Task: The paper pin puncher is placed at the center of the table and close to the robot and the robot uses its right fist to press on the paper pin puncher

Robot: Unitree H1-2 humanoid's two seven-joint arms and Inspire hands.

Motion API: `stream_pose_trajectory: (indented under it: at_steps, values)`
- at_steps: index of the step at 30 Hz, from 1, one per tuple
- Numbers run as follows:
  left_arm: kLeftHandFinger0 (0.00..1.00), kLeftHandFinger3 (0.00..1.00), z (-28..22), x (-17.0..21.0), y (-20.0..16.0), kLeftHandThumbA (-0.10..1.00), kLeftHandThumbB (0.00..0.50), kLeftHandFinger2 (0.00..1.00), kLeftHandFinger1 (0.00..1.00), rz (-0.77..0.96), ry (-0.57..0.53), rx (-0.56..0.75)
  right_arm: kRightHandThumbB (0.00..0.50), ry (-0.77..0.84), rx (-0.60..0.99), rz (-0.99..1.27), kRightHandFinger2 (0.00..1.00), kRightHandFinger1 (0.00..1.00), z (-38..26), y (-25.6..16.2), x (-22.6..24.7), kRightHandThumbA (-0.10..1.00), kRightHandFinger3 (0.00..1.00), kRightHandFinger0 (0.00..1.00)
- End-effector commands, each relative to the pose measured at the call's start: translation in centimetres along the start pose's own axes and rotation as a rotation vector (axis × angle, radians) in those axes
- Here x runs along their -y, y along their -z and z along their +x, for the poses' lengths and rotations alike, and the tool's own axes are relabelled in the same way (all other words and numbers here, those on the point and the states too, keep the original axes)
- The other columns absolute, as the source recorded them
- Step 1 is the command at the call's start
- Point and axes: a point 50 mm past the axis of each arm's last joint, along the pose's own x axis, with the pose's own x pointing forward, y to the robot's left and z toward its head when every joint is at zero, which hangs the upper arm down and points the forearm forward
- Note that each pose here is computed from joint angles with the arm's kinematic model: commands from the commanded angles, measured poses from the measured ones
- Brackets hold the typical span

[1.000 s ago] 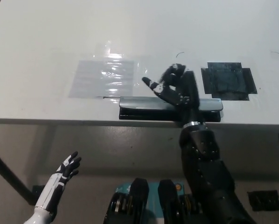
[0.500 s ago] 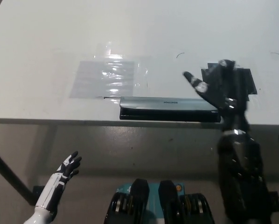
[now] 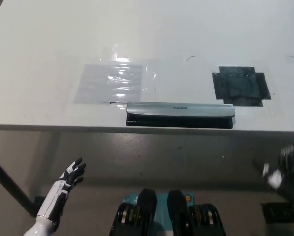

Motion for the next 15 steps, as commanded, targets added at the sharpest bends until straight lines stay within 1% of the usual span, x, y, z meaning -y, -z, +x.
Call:
stream_pose_trajectory:
  at_steps: [1,2,3,5,6,7,9,10,11,13,14,15]
  values:
    - [1.00,1.00,0.5,-0.8,-1.4,1.00,0.204,1.00,1.00,0.037,0.021,0.074,0.250,-0.129,-0.098,-0.033,1.00,1.00,-0.9,2.1,-0.3,1.00,1.00,0.94]
    - [1.00,1.00,0.4,-0.8,-1.3,1.00,0.205,1.00,1.00,0.036,0.022,0.074,0.241,-0.143,-0.108,-0.041,1.00,1.00,-1.0,2.4,-0.3,1.00,1.00,1.00]
    - [1.00,1.00,0.7,-0.7,-1.5,1.00,0.191,1.00,1.00,0.035,0.020,0.077,0.217,-0.180,-0.132,-0.071,1.00,1.00,-1.2,3.5,-0.2,1.00,1.00,1.00]
    - [1.00,1.00,0.6,-0.6,-1.5,1.00,0.183,1.00,1.00,0.036,0.024,0.076,0.219,-0.203,-0.168,-0.095,1.00,1.00,-1.9,4.8,-0.1,1.00,1.00,1.00]
    - [1.00,1.00,0.3,-0.4,-1.4,1.00,0.183,1.00,1.00,0.035,0.030,0.070,0.238,-0.207,-0.187,-0.104,1.00,1.00,-2.5,5.5,0.0,1.00,1.00,1.00]
    - [1.00,1.00,0.5,-0.5,-1.4,1.00,0.188,1.00,1.00,0.033,0.031,0.073,0.230,-0.212,-0.190,-0.110,1.00,1.00,-2.5,6.1,0.0,1.00,1.00,1.00]
    - [1.00,1.00,0.9,-0.6,-1.2,1.00,0.200,1.00,1.00,0.033,0.024,0.081,0.312,-0.207,-0.220,-0.116,1.00,1.00,-2.5,7.7,-0.2,1.00,1.00,1.00]
    - [1.00,1.00,0.9,-0.7,-1.3,1.00,0.200,1.00,1.00,0.033,0.024,0.083,0.319,-0.195,-0.238,-0.113,1.00,1.00,-2.5,8.1,-0.3,1.00,1.00,1.00]
    - [1.00,1.00,0.9,-0.7,-1.2,1.00,0.206,1.00,1.00,0.033,0.022,0.083,0.308,-0.202,-0.248,-0.100,1.00,1.00,-2.5,8.6,-0.3,1.00,1.00,1.00]
    - [1.00,1.00,0.9,-0.8,-1.5,1.00,0.184,1.00,1.00,0.030,0.019,0.086,0.302,-0.229,-0.270,-0.110,1.00,1.00,-2.2,9.4,-0.3,1.00,1.00,1.00]
    - [1.00,1.00,1.0,-0.8,-1.6,1.00,0.176,1.00,1.00,0.031,0.017,0.089,0.290,-0.247,-0.280,-0.083,1.00,1.00,-1.9,9.6,-0.2,1.00,1.00,1.00]
    - [1.00,1.00,1.1,-0.8,-1.7,1.00,0.176,1.00,1.00,0.031,0.017,0.090,0.289,-0.249,-0.280,-0.080,1.00,1.00,-1.9,9.6,-0.2,1.00,1.00,1.00]
